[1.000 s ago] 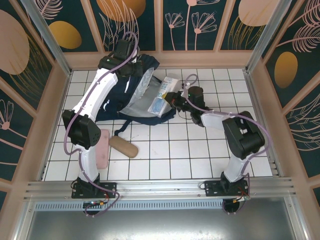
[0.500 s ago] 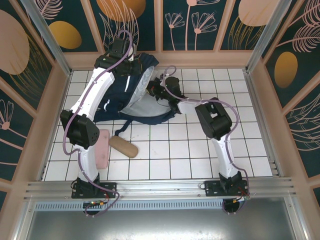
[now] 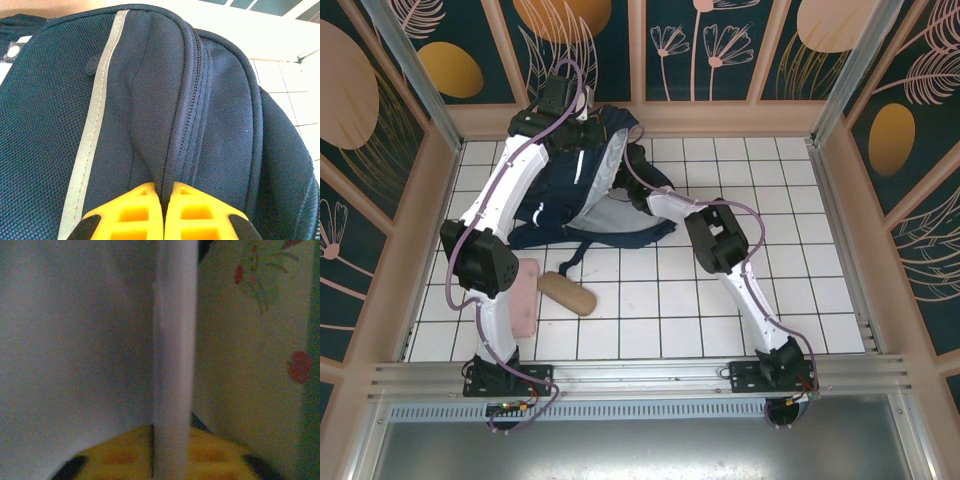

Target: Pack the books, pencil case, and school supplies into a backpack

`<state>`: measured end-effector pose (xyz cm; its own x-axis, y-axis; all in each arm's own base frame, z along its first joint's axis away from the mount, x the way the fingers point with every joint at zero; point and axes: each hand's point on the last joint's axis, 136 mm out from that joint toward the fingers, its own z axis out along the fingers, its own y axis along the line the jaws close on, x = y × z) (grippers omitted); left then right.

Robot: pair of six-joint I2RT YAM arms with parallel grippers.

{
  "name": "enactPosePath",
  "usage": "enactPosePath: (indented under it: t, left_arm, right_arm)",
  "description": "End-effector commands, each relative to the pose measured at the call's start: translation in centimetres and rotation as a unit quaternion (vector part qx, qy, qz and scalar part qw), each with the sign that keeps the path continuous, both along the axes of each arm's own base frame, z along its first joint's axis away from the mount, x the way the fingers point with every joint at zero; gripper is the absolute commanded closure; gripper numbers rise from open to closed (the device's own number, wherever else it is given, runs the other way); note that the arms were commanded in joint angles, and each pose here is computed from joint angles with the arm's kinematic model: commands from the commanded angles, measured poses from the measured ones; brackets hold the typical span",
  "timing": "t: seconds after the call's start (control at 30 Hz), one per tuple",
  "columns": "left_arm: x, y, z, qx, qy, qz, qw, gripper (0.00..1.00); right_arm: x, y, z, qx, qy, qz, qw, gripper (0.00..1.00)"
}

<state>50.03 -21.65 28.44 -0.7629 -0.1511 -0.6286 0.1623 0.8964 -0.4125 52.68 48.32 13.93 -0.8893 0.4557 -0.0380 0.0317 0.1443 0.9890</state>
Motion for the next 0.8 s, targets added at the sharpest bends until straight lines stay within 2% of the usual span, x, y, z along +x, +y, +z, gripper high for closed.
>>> enactPosePath:
  t: [0.0, 0.1, 0.2, 0.47, 0.77]
  left_arm:
    - [0.1, -0.8, 10.4, -0.068, -0.143, -0.015, 0.987, 1.0]
    - [0.4, -0.2, 10.3, -0.067, -0.141, -0.008, 0.988, 1.0]
    - [0.6, 0.5, 10.2, -0.065, -0.141, -0.002, 0.988, 1.0]
    - [1.7, 2.0, 8.9, -0.058, -0.132, 0.017, 0.989, 1.0]
    - [2.5, 2.0, 7.2, -0.059, -0.118, 0.022, 0.991, 1.0]
  right_arm:
    - [-0.8, 0.7, 1.1, -0.015, 0.002, 0.023, 1.0, 0.62]
    - [-1.7, 0.2, 2.8, -0.023, -0.009, 0.024, 0.999, 0.52]
    - [-2.3, -0.3, 4.3, -0.033, -0.019, 0.024, 0.999, 0.47]
    - [-4.2, -2.2, 4.8, -0.06, -0.007, 0.038, 0.997, 0.44]
    - [-5.6, -5.2, 4.2, -0.085, -0.001, 0.027, 0.996, 0.41]
